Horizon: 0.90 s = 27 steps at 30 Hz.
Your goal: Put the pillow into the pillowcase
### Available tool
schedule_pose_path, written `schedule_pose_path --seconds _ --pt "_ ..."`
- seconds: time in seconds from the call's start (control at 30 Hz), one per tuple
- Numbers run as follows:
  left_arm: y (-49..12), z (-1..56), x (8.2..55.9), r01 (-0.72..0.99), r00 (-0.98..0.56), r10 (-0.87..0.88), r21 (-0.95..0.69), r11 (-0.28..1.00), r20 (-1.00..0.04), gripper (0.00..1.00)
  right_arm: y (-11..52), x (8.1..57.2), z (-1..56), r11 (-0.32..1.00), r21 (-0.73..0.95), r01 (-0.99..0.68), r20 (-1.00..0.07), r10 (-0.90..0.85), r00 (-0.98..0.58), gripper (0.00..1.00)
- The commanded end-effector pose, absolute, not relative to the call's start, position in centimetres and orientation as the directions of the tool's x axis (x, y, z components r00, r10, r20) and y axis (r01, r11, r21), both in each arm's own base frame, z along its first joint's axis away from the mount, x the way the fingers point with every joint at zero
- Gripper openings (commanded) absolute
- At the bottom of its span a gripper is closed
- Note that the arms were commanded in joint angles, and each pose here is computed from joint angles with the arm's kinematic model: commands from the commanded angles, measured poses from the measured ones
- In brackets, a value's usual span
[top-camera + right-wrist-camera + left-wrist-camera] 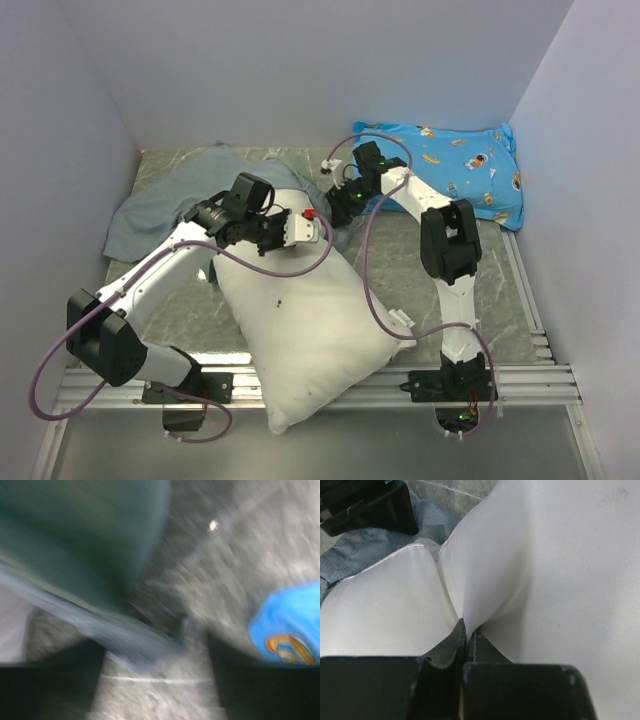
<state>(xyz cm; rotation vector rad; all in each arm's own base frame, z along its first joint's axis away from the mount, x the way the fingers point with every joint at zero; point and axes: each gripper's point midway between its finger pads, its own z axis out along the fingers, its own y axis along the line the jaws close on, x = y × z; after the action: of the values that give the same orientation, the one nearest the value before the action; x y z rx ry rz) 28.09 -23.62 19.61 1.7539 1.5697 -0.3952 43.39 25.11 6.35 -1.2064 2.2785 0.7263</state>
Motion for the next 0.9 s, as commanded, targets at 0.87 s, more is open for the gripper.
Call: schedule_pose_path --seconds 0.87 --pt "-21.2 16.7 40.9 0.499 -0.607 0.433 0.104 0.860 -0.667 0.00 17.4 35.5 15.7 0.380 0.295 -0.877 -0.573 -0.664 -0.481 0.14"
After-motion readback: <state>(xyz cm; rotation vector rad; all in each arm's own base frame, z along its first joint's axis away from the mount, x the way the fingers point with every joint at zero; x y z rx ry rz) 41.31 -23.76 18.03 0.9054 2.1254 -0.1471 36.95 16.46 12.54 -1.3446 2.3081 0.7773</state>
